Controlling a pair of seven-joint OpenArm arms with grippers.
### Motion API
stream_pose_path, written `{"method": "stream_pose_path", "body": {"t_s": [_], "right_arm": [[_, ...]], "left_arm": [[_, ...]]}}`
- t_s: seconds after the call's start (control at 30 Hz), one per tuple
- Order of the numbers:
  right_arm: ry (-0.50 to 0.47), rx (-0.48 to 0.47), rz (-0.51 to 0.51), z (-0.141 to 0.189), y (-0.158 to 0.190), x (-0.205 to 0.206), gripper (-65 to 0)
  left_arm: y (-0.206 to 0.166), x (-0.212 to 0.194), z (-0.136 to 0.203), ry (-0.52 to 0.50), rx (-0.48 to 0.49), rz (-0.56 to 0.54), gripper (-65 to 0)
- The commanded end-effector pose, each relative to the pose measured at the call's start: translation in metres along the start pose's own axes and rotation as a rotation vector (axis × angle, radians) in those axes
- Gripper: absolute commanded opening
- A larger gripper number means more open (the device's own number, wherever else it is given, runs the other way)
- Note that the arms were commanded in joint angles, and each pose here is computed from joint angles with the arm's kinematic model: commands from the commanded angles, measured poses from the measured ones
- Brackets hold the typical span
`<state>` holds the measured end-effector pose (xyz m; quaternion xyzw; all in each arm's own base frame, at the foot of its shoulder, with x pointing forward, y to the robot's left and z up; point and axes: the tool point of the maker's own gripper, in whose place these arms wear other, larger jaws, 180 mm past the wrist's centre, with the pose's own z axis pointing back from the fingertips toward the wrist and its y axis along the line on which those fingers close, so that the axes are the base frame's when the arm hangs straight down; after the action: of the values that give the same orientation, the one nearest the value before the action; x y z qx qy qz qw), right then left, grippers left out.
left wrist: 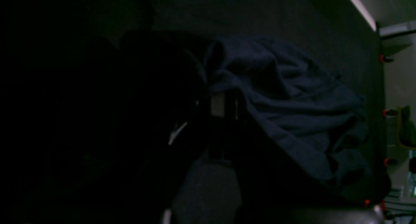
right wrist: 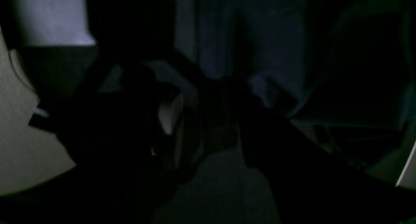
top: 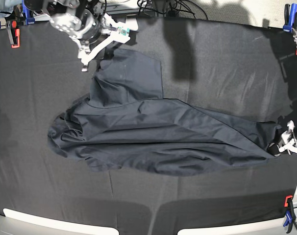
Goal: Layout the t-shirt on the table in an organized manner, then fold the t-shirt properly
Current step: 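Grasp a shirt edge with the right gripper, keep left gripper holding, then lift and pull the shirt edge away from the left gripper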
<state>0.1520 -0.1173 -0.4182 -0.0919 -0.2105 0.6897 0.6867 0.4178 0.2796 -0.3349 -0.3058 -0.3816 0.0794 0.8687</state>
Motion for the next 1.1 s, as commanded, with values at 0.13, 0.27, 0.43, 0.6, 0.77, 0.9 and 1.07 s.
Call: {"method": "stream_pose_path", "body": {"t_s": [0.13,0.27,0.43,0.6,0.77,0.9,1.07], "right_arm": [[0.062,-0.056,-0.009,-0.012,-0.014,-0.018,-39.0],[0.058,-0.083,-0.02,-0.012,-0.019,-0.015,-41.6],[0.053,-0.082,-0.024,-0.012,-0.018,-0.013,-56.9],[0.025,-0.094,-0.024,-0.002,-0.019,-0.002,-65.0],[-0.013,-0.133,-0.028,0.02,-0.027,0.016,-65.0],[-0.007,-0.16,-0.051,0.036,-0.032,0.022,-65.0],[0.023,-0.108,-0.036,0.049,-0.009,0.014,-65.0]], "left_arm": [[-0.007,0.028,0.008,-0.069,-0.02,-0.026,-65.0],[-0.007,0.028,0.008,-0.07,-0.02,-0.027,-65.0],[-0.007,0.027,0.008,-0.067,-0.017,-0.028,-65.0],[-0.007,0.027,0.008,-0.067,-0.017,-0.028,-65.0],[-0.007,0.027,0.008,-0.067,-0.017,-0.028,-65.0],[-0.007,0.027,0.008,-0.067,-0.017,-0.027,-65.0],[-0.007,0.023,0.008,-0.041,-0.017,-0.027,-65.0]]}}
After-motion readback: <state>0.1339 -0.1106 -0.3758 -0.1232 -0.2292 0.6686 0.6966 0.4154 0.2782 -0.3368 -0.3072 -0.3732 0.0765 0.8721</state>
